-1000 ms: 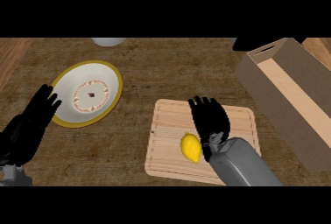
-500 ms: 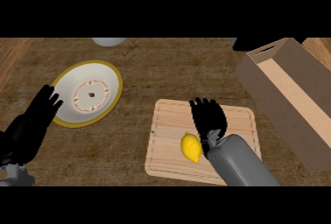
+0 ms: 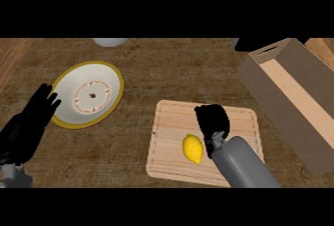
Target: Pick the croissant from the cutting board and place it in the cardboard box
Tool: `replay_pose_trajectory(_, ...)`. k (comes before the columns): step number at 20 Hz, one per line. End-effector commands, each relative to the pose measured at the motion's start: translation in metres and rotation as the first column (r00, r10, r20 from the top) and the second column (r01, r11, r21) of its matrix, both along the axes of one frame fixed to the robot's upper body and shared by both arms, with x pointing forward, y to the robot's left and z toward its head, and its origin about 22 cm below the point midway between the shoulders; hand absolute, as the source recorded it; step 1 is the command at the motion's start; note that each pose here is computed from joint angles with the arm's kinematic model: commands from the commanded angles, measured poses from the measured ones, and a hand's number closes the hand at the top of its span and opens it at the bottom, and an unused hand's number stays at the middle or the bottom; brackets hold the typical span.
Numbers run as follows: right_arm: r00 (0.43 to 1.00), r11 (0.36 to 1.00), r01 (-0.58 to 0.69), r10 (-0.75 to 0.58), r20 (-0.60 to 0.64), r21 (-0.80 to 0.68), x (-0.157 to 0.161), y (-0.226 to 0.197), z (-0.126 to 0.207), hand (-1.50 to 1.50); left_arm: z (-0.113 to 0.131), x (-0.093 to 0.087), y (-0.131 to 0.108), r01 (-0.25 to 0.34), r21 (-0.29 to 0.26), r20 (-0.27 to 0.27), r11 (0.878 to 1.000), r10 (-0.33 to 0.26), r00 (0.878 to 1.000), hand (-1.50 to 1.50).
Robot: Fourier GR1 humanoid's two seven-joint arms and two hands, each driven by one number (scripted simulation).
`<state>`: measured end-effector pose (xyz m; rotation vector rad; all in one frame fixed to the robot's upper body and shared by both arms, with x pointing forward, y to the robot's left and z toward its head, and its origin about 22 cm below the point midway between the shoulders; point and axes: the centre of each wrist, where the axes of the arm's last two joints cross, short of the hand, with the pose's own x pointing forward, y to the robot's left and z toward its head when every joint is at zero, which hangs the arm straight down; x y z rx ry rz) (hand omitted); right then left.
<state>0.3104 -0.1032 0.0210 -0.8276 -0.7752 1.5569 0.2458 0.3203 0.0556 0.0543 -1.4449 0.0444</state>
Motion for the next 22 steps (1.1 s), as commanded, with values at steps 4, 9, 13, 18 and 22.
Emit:
replay_pose_trajectory(4, 0.995, 0.995, -0.096, 0.095, 0.037, 0.035, -0.020, 0.014, -0.009, 1.50, -0.014, -0.003, 0.006, 0.000, 0.002, -0.013, 1.000, 0.000, 1.000, 0.00)
replay_pose_trajectory(9, 0.999, 0.997, -0.038, 0.035, 0.041, 0.067, 0.021, -0.013, -0.004, 1.50, 0.020, -0.014, 0.015, 0.023, 0.012, 0.004, 1.000, -0.023, 1.000, 0.00)
replay_pose_trajectory(13, 0.979, 0.957, 0.172, -0.192, 0.063, 0.233, 0.036, -0.026, 0.007, 1.50, -0.003, 0.002, -0.007, 0.016, -0.010, -0.017, 1.000, -0.016, 1.000, 0.00)
replay_pose_trajectory(18, 0.961, 0.928, 0.237, -0.267, 0.070, 0.286, 0.039, -0.029, 0.005, 1.50, 0.026, 0.007, 0.006, -0.003, 0.009, 0.013, 1.000, 0.003, 1.000, 0.00)
replay_pose_trajectory(22, 0.945, 0.941, 0.231, -0.277, 0.173, 0.247, 0.055, -0.034, 0.013, 1.50, 0.000, 0.003, 0.023, 0.009, -0.003, 0.005, 1.000, -0.009, 1.000, 0.00)
